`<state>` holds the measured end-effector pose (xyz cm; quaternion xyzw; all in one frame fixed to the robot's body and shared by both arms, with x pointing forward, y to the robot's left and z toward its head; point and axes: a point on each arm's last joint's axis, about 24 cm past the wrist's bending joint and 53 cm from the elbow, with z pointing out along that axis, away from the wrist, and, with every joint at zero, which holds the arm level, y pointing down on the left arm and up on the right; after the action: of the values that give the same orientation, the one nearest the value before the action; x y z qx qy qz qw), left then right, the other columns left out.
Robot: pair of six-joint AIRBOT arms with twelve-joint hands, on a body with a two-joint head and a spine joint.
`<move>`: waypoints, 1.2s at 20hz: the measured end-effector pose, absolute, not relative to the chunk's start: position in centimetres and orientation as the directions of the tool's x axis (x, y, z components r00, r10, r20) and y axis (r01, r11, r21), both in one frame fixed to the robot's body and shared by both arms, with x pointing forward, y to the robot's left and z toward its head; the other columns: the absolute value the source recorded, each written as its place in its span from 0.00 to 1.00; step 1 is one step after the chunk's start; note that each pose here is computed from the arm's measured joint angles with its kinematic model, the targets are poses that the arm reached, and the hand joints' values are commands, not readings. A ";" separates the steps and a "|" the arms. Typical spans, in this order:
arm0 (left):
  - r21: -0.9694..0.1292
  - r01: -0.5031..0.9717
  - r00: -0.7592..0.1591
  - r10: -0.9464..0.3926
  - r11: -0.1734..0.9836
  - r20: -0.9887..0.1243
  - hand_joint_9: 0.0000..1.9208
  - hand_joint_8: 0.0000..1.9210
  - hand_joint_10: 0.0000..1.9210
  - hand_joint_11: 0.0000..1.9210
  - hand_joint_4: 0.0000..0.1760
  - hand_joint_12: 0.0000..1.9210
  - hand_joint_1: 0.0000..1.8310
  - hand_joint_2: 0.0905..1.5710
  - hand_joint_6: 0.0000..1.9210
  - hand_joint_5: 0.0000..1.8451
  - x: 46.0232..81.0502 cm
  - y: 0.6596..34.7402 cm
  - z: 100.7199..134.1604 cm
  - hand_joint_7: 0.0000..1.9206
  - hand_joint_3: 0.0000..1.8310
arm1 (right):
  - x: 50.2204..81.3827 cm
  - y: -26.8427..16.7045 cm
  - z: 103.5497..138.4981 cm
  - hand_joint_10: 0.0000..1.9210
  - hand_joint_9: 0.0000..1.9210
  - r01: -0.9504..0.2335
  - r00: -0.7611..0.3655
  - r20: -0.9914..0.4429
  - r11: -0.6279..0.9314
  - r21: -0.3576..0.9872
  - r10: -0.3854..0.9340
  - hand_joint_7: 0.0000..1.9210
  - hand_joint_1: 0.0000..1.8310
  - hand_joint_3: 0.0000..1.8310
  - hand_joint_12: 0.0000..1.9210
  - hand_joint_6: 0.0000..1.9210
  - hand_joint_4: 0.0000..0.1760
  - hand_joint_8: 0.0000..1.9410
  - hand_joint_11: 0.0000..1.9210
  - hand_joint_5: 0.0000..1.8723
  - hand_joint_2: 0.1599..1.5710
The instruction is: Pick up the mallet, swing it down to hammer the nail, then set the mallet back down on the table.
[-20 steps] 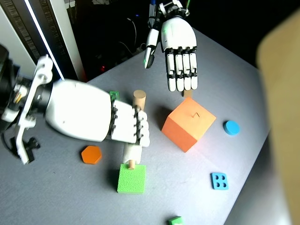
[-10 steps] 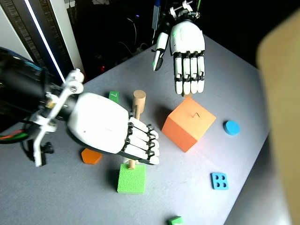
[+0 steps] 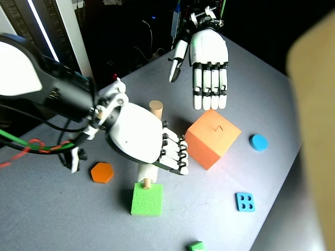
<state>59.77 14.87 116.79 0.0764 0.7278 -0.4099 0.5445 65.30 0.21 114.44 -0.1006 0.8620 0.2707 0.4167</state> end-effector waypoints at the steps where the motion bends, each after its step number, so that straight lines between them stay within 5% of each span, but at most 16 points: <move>1: -0.517 0.558 -0.399 -0.336 0.649 -0.853 0.04 0.00 0.00 0.00 0.00 0.15 0.00 0.85 0.00 0.04 59.7 14.7 116.7 0.05 0.00 | 65.4 0.2 114.2 0.00 0.00 -0.394 -0.636 -0.770 0.837 0.379 0.050 0.00 0.68 0.00 0.00 0.00 0.00 0.00 0.00 0.00 0.57; 24: -0.534 0.546 -0.437 -0.325 0.645 -0.839 0.05 0.00 0.00 0.00 0.00 0.17 0.00 0.85 0.00 0.03 59.9 14.4 115.1 0.05 0.00 | 66.8 2.5 109.5 0.00 0.00 -0.388 -0.670 -0.742 0.840 0.379 0.025 0.00 0.62 0.00 0.00 0.00 0.00 0.00 0.00 0.00 0.51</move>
<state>59.89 14.36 115.12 0.0748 0.7392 -0.4146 0.5255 66.83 2.46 109.54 -0.1034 0.8752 0.2630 0.3927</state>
